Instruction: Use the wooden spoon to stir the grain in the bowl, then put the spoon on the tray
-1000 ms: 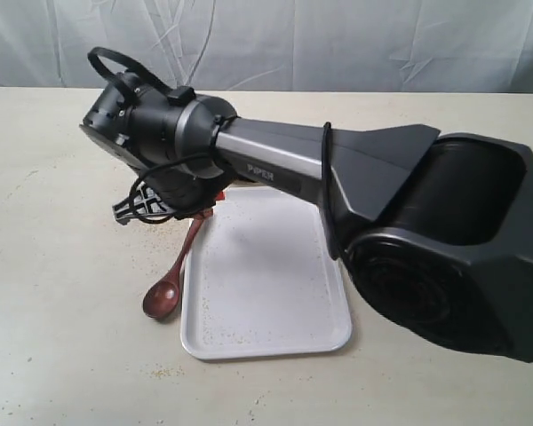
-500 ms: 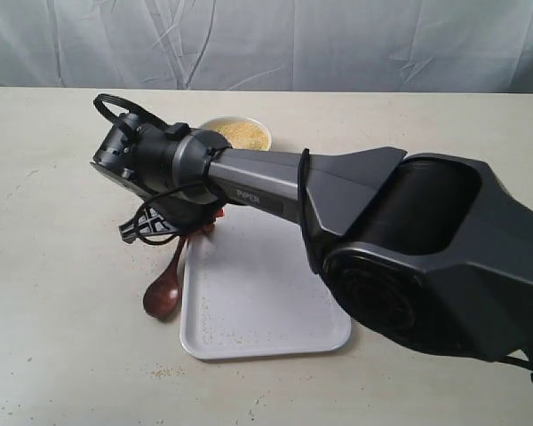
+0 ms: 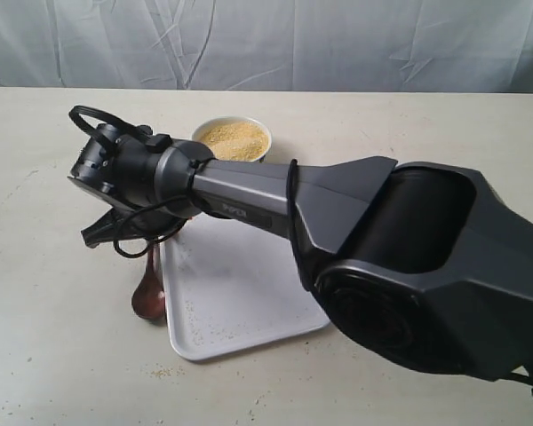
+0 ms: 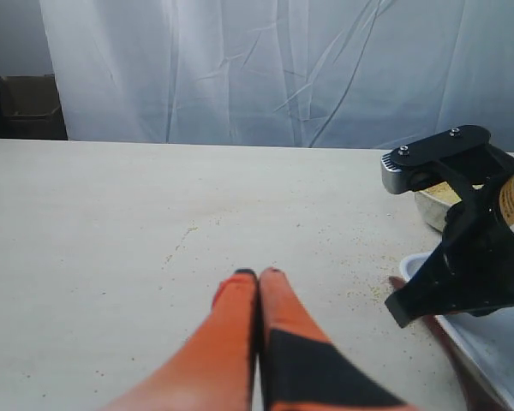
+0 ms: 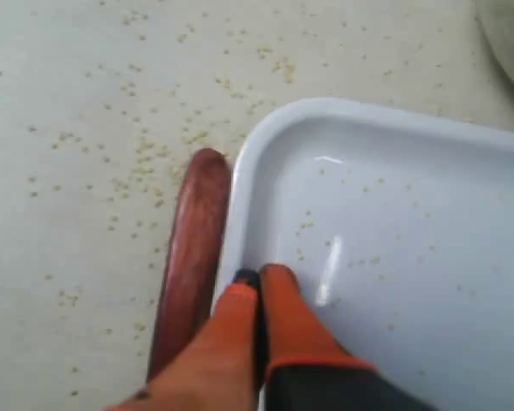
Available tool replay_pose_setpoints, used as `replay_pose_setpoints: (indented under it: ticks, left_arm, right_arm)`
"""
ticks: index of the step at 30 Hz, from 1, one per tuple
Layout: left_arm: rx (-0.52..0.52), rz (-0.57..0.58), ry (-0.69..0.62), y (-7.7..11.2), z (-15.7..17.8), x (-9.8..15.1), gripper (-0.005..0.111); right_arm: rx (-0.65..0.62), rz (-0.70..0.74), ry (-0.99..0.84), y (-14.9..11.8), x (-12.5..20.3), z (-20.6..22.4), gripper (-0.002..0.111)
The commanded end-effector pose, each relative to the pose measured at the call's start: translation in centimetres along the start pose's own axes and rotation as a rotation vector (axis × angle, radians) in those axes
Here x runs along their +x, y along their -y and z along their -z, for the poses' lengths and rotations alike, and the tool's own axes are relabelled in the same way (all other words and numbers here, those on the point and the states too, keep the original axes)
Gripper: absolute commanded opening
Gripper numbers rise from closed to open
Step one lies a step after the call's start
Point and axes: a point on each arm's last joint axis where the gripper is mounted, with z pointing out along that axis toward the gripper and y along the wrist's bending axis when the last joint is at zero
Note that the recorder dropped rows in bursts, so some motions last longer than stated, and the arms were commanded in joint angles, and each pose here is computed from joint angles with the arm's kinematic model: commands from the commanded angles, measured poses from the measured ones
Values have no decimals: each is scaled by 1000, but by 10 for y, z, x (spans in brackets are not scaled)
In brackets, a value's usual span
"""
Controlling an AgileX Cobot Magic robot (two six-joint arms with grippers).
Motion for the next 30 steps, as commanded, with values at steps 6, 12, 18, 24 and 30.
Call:
replay_pose_setpoints:
  ticks: [6,12,18,24,30]
  left_arm:
    - [-4,0,6,0,0,1,0]
    - [-4,0,6,0,0,1,0]
    - [-4,0,6,0,0,1,0]
    - [-4,0,6,0,0,1,0]
    - [-4,0,6,0,0,1,0]
  right_arm:
    - [-36,14,51,-8,-5,19,-1]
    - [-62,48,72,-16,-5,30,-1]
    - [-102,75,23,-24,2,27,-1]
    - [15,120,-51,-16,12,14,-1]
    - [103,154,-65,-8,13,14,-1]
